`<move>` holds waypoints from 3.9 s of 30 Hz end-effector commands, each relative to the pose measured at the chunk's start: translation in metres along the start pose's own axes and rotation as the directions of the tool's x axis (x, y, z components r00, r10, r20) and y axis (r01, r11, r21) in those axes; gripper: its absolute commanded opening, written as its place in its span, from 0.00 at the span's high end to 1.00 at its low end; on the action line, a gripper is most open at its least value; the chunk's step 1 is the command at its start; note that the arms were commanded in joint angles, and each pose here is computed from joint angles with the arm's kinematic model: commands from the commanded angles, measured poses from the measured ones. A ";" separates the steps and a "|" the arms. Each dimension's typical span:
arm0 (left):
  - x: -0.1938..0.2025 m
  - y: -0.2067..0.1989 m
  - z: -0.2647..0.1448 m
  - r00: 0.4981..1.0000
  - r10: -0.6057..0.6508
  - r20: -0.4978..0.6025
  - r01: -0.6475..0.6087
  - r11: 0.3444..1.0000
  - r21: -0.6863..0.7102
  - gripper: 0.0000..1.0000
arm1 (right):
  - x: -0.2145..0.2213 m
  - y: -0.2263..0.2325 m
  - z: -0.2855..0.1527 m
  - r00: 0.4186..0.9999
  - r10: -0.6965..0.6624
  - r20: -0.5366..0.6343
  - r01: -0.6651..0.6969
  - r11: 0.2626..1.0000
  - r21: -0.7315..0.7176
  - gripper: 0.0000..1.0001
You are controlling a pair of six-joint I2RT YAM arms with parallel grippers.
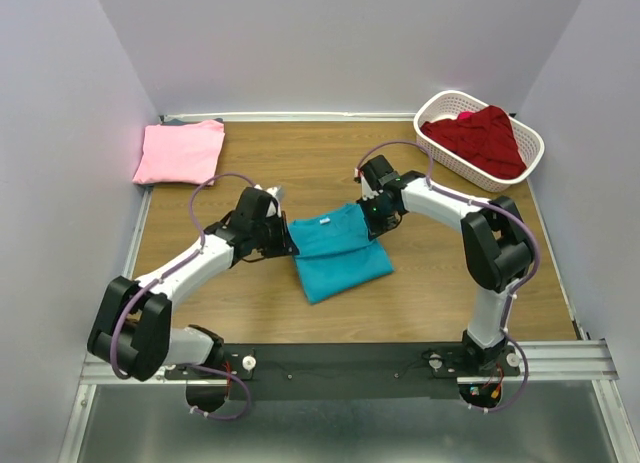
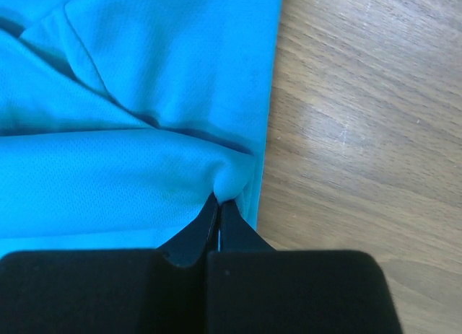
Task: Fold and stack the t-shirts
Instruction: Fold the tshirt
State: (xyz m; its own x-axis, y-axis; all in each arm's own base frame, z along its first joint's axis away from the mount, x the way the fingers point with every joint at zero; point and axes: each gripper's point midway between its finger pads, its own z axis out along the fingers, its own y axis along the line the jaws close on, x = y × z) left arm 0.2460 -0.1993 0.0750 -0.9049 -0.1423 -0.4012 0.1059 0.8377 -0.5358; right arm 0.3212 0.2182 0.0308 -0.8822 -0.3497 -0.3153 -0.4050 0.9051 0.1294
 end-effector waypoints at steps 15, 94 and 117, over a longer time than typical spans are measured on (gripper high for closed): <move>-0.035 0.012 0.044 0.998 0.045 0.043 -0.043 0.998 -0.055 1.00 | 0.000 -0.022 -0.011 0.998 0.047 0.044 -0.053 0.991 0.124 0.99; 0.019 -0.025 0.040 0.997 -0.021 -0.076 0.023 0.999 0.023 0.92 | -0.016 -0.052 -0.044 0.945 0.211 0.248 -0.233 0.970 0.062 0.69; -0.030 -0.004 -0.013 0.980 0.009 0.197 0.019 0.990 -0.143 0.81 | -0.009 0.041 -0.006 0.971 0.208 0.117 -0.185 0.966 -0.181 0.70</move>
State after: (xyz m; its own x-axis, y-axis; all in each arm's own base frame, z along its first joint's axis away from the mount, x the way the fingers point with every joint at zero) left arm 0.2604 -0.2075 0.0878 -0.8429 -0.2336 -0.4846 0.0390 0.8719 -0.4881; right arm 0.3109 0.2378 0.0419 -0.9126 -0.1221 -0.3902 -0.2567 0.9139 0.3146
